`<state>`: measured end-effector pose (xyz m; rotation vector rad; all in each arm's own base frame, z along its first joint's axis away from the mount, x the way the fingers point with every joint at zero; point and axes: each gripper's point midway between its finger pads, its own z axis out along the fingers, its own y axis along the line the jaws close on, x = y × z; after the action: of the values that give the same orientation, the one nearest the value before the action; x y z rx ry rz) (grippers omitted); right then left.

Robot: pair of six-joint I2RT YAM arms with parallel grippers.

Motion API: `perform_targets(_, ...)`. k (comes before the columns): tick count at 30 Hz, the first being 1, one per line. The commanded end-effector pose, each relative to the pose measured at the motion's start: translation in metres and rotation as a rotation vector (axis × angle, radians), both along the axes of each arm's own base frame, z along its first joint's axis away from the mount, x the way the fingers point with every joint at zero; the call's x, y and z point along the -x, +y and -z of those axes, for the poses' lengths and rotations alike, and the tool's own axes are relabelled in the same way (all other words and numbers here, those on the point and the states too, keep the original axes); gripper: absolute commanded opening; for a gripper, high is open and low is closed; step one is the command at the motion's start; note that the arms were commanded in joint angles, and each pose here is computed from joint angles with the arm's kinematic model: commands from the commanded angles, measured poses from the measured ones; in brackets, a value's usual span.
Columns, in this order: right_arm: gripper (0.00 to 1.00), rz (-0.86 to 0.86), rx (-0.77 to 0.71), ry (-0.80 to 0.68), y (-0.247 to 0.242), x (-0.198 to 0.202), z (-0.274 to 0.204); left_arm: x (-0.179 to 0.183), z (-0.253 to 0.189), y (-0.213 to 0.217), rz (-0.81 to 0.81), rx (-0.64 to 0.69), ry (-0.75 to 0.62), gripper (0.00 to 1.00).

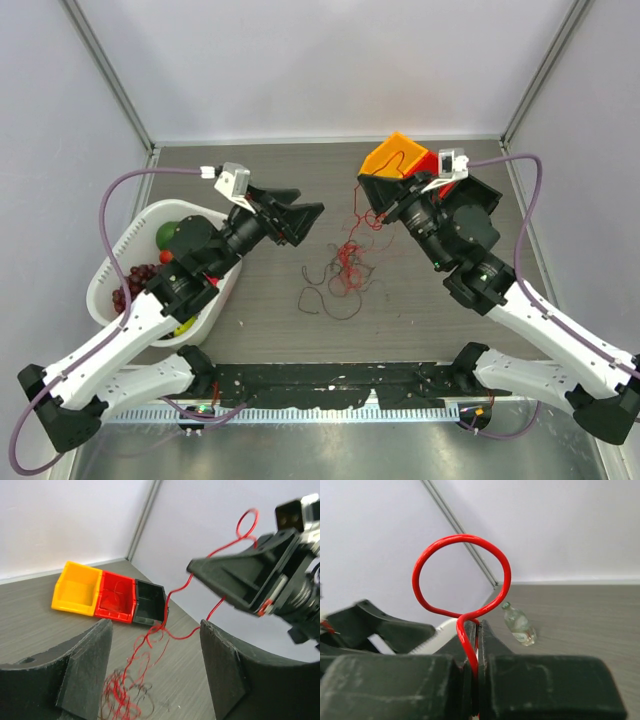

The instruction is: Untangle the cables

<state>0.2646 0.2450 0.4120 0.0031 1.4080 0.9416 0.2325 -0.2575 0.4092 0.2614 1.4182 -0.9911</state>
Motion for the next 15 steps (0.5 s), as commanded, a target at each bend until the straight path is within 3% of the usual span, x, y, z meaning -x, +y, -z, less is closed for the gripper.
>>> perform_targets(1,0.01,-0.078,-0.07,-0.071,-0.003,0.019,-0.056,0.0,-0.004,-0.025,0.089,0.007,-0.077,0.73)
perform_targets(4,0.01,-0.115,-0.075,-0.103,-0.002,0.027,-0.079,-0.006,0.017,-0.047,0.156,-0.046,-0.025,0.73)
perform_targets(7,0.01,-0.137,-0.088,-0.119,-0.001,0.031,-0.09,-0.011,0.038,-0.063,0.2,-0.077,0.023,0.61)
perform_targets(13,0.01,-0.174,-0.09,-0.125,0.004,0.036,-0.094,-0.015,0.054,-0.074,0.222,-0.087,0.062,0.62)
perform_targets(15,0.01,-0.18,-0.092,-0.123,0.005,0.036,-0.094,-0.016,0.056,-0.075,0.219,-0.085,0.067,0.58)
